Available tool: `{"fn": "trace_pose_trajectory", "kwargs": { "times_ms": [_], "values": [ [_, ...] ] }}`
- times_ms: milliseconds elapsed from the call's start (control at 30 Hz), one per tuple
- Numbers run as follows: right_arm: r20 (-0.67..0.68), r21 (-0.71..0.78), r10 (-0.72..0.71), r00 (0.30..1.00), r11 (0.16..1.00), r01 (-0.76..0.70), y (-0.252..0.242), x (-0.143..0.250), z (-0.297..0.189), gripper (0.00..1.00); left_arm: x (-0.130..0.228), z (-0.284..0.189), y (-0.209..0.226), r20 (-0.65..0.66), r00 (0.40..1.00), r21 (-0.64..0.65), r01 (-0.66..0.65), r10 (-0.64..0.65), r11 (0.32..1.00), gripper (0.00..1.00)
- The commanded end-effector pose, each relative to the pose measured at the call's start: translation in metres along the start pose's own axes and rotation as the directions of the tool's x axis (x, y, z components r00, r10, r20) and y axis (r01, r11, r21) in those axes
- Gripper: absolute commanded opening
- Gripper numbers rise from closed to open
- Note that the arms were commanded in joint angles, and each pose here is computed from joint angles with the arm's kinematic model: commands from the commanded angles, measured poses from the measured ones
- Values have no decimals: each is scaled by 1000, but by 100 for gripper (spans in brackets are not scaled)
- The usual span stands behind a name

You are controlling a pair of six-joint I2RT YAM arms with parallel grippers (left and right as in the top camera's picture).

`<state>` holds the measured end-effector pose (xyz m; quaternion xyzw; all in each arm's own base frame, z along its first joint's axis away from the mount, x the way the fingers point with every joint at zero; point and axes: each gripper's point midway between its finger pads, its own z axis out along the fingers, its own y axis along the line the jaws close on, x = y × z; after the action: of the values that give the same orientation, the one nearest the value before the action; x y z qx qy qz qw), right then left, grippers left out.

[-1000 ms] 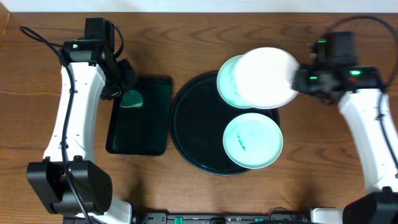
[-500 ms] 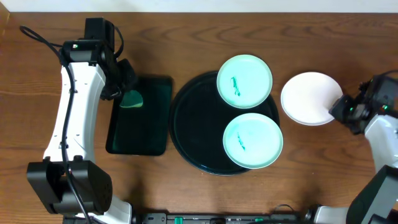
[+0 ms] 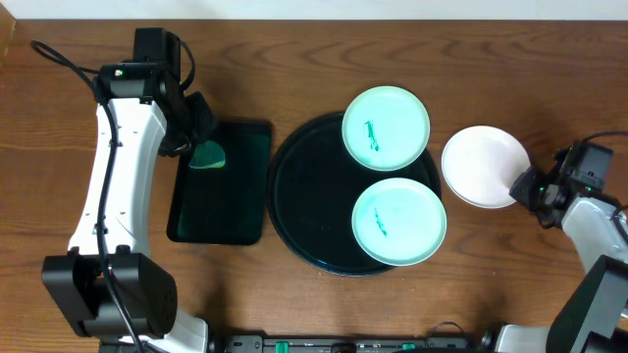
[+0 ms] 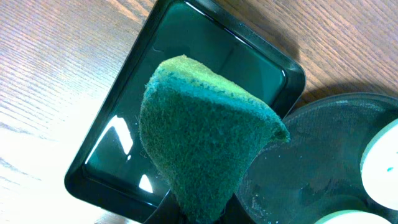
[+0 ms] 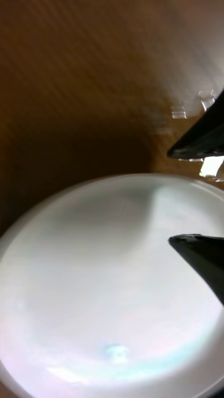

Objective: Clean dirty plates on tray and stack at the side
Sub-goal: 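Release the white plate and grasp the lower green plate rim with right gripper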

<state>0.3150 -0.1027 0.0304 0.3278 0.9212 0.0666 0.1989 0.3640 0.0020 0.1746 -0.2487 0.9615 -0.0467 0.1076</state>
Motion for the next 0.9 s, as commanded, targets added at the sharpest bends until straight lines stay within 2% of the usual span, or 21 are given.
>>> {"fn": "trace_pose_trajectory", "kwargs": {
  "times_ms": [0, 200, 400, 533, 867],
  "values": [
    [-48, -90, -68, 997, 994, 63, 30, -8, -18, 37, -1, 2, 4, 4, 1000, -21, 4, -4, 1000, 7],
    [-249, -219, -234, 940, 959, 181, 67, 31, -54, 37, -1, 2, 4, 3, 1000, -21, 4, -4, 1000, 8],
    [-371, -262, -431, 822, 898, 353, 79, 90, -53, 40, -1, 2, 5, 3, 1000, -22, 4, -4, 1000, 7],
    [-390, -255, -515, 763, 857, 448, 79, 114, -43, 37, -1, 2, 5, 3, 1000, -22, 4, -4, 1000, 7],
    [-350, -308, -594, 724, 803, 510, 89, 142, -22, 29, -1, 2, 5, 3, 1000, -22, 4, -4, 1000, 7]
  ]
}}
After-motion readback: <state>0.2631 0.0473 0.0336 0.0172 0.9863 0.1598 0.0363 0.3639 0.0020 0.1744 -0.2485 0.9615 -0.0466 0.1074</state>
